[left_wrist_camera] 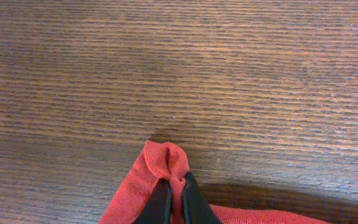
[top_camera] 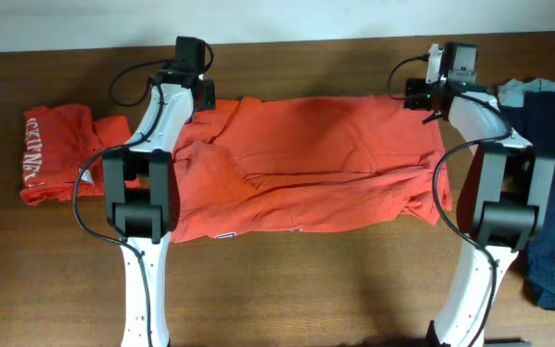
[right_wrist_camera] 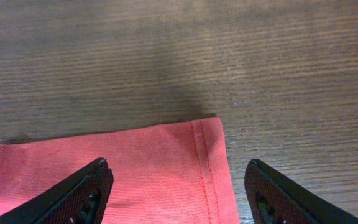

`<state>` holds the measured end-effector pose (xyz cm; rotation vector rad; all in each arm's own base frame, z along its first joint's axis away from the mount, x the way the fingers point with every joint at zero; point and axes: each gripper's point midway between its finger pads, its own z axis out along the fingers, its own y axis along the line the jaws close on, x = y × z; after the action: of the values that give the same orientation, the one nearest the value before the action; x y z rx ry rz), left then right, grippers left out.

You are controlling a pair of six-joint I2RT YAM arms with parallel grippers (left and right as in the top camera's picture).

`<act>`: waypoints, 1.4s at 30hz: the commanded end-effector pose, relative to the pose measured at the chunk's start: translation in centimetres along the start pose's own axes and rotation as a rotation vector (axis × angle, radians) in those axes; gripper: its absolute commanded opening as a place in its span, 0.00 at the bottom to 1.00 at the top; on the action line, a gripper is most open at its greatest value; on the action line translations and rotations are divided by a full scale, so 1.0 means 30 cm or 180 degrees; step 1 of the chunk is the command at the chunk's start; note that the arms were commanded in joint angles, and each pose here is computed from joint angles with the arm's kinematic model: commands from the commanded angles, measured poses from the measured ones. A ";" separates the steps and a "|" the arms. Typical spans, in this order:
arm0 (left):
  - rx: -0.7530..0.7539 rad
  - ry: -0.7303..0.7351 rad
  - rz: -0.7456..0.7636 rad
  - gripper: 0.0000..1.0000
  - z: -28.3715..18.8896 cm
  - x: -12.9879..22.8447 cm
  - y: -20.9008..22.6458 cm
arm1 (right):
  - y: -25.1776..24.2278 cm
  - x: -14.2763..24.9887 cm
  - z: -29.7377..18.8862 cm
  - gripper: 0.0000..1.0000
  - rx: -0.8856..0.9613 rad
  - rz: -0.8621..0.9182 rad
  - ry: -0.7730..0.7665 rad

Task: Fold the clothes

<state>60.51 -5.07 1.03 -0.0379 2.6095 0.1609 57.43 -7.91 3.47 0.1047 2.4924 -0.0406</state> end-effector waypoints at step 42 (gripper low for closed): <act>0.0011 -0.0056 -0.0094 0.01 -0.020 -0.058 0.030 | -0.009 0.037 0.067 0.05 0.0115 0.0088 0.0235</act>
<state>60.80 -4.98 1.21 -0.0408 2.6082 0.1604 57.52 -7.93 0.62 0.1451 2.5479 -0.0494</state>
